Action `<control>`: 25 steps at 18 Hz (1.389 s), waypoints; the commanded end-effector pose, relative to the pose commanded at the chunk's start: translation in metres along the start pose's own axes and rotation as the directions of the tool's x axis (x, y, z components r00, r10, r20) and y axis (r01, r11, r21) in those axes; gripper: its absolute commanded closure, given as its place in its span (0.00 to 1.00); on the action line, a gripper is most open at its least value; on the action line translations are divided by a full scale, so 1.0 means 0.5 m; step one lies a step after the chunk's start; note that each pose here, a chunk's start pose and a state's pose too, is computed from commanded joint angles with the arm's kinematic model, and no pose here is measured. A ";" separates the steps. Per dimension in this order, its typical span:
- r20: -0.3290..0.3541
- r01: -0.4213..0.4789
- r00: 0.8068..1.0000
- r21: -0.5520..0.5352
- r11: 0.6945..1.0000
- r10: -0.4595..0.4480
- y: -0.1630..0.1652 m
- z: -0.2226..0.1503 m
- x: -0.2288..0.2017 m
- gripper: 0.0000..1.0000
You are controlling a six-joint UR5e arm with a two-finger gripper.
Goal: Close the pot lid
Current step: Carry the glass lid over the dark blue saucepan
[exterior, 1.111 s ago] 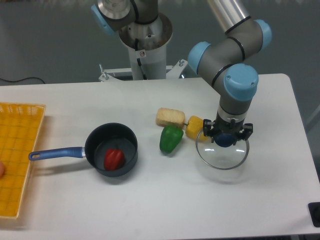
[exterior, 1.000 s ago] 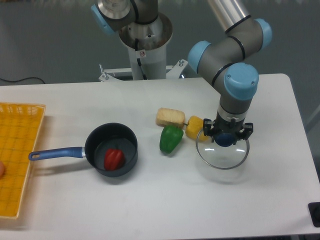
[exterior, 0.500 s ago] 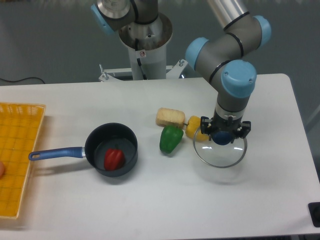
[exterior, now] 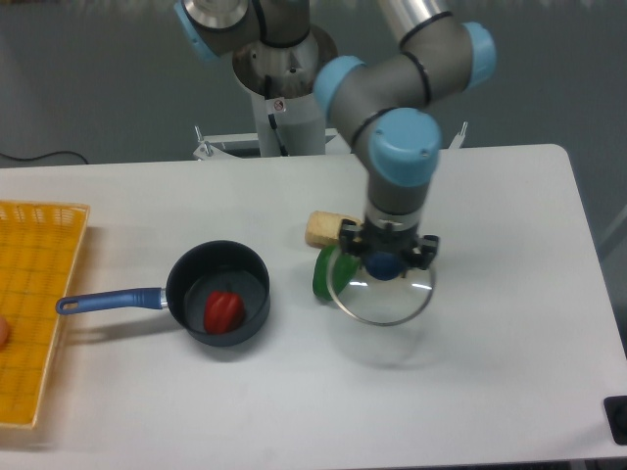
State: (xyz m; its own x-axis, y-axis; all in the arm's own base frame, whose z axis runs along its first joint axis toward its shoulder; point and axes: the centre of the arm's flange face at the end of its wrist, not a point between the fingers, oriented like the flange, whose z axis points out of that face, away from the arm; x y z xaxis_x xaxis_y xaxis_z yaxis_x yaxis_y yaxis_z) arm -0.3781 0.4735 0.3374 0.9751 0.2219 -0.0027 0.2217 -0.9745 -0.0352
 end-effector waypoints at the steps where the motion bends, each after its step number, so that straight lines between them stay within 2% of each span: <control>1: -0.001 -0.003 1.000 -0.001 1.000 0.003 -0.007 0.002 0.017 0.61; 6: -0.013 -0.035 0.999 -0.003 0.999 0.035 -0.027 0.008 0.074 0.61; 25: -0.002 -0.032 0.999 0.013 0.999 0.032 -0.090 0.031 0.320 0.61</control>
State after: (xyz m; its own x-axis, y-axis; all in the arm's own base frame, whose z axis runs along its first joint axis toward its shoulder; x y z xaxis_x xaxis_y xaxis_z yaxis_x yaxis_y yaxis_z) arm -0.2320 0.5532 0.3231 0.9817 0.1903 -0.0019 0.1900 -0.9806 -0.0481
